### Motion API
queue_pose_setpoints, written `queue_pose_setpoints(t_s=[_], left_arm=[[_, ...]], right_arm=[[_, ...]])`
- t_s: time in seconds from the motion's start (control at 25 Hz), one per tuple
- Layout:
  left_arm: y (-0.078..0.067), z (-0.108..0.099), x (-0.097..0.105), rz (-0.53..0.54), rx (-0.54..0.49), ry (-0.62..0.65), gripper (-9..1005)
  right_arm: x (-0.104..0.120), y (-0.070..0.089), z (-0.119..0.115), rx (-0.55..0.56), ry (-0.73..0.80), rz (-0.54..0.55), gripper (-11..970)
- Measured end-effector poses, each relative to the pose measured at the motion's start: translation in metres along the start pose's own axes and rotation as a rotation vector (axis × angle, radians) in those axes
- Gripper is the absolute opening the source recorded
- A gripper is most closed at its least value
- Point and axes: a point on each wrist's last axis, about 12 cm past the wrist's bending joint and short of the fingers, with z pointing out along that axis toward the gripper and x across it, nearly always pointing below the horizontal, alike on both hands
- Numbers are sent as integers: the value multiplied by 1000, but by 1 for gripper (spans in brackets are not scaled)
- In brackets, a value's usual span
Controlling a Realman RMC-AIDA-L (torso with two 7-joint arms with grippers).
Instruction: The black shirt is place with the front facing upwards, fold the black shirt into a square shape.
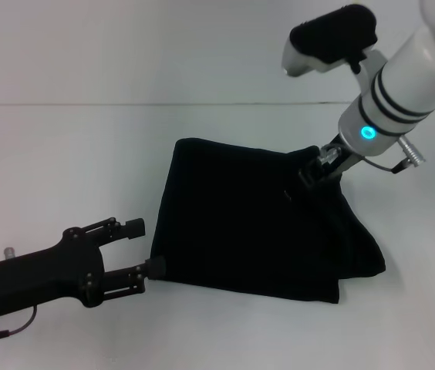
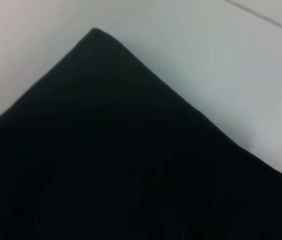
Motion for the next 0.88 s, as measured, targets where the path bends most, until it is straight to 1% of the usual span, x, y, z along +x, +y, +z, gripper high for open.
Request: queue_pose_setpoints(t_s=[0.24, 0.72, 0.88], left_arm=[[-1, 3, 2, -6, 4, -1, 808], [-1, 5, 3, -17, 5, -1, 808], [-1, 6, 3, -18, 6, -2, 809]], right_arm=[[1, 2, 9, 30, -1, -30, 775], [3, 3, 8, 26, 20, -37, 755], [3, 4, 8, 29, 25, -45, 565]])
